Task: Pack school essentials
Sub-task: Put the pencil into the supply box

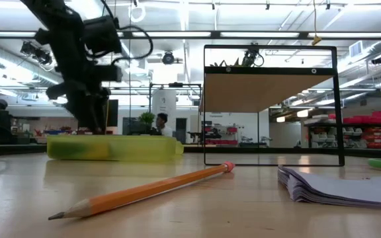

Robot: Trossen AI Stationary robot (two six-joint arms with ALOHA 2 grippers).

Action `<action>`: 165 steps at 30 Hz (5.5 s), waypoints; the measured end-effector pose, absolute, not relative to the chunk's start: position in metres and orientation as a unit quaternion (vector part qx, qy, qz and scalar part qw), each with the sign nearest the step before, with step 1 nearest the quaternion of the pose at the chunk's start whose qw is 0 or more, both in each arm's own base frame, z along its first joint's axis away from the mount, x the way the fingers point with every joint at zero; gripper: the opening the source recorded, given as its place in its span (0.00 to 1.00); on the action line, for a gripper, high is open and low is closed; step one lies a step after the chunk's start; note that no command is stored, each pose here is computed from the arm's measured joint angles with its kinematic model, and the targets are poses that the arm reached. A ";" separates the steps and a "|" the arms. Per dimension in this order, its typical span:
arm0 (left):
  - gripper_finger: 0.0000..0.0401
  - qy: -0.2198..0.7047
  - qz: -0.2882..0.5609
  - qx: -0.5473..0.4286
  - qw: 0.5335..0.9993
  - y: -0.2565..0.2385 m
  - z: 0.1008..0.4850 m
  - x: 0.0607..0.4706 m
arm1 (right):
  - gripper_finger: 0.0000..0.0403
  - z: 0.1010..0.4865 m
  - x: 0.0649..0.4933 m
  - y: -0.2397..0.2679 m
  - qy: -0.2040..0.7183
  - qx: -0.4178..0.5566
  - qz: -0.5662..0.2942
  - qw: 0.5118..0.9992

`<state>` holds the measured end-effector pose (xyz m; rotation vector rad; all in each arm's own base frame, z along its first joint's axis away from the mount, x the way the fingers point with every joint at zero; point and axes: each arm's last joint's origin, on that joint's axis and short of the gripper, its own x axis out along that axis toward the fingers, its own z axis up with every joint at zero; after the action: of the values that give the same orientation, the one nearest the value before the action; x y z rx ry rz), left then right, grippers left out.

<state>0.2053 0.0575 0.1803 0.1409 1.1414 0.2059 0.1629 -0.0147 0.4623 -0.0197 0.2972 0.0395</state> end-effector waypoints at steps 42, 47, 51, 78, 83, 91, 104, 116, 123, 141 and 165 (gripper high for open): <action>0.40 0.432 0.067 -0.171 0.883 0.018 0.233 0.233 | 0.18 0.464 0.165 -0.026 0.139 -0.040 -0.012 0.989; 0.39 0.435 0.069 -0.171 0.881 0.018 0.233 0.233 | 0.18 0.463 0.167 -0.026 0.142 -0.041 -0.011 0.989; 0.40 0.435 0.069 -0.172 0.881 0.017 0.233 0.233 | 0.18 0.463 0.168 -0.026 0.143 -0.039 -0.012 0.989; 0.42 0.514 0.001 -0.105 0.851 -0.107 0.220 0.315 | 0.18 0.460 0.167 -0.025 0.157 -0.031 -0.003 0.987; 0.42 0.526 0.022 -0.118 0.842 -0.131 0.217 0.330 | 0.18 0.459 0.167 -0.024 0.159 -0.027 0.024 0.987; 0.42 0.533 0.044 -0.141 0.833 -0.165 0.219 0.343 | 0.18 0.460 0.164 -0.022 0.153 -0.033 0.048 0.987; 0.42 0.546 0.111 -0.173 0.812 -0.191 0.218 0.365 | 0.18 0.458 0.158 -0.020 0.165 -0.032 0.060 0.984; 0.42 0.458 0.212 -0.286 0.815 -0.196 0.194 0.385 | 0.18 0.458 0.158 -0.019 0.164 -0.046 0.072 0.983; 0.42 0.397 0.258 -0.259 0.842 -0.204 0.181 0.388 | 0.18 0.458 0.158 -0.019 0.166 -0.050 0.073 0.982; 0.32 0.306 0.349 -0.209 0.860 -0.208 0.140 0.395 | 0.18 0.456 0.157 -0.019 0.174 -0.053 0.076 0.980; 0.41 0.279 0.346 -0.213 0.870 -0.190 0.103 0.405 | 0.18 0.456 0.158 -0.019 0.173 -0.052 0.076 0.981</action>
<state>0.4053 -0.1904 0.1033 -0.4461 0.5837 0.7236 0.1575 -0.0191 0.4564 -0.1044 0.3486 0.1531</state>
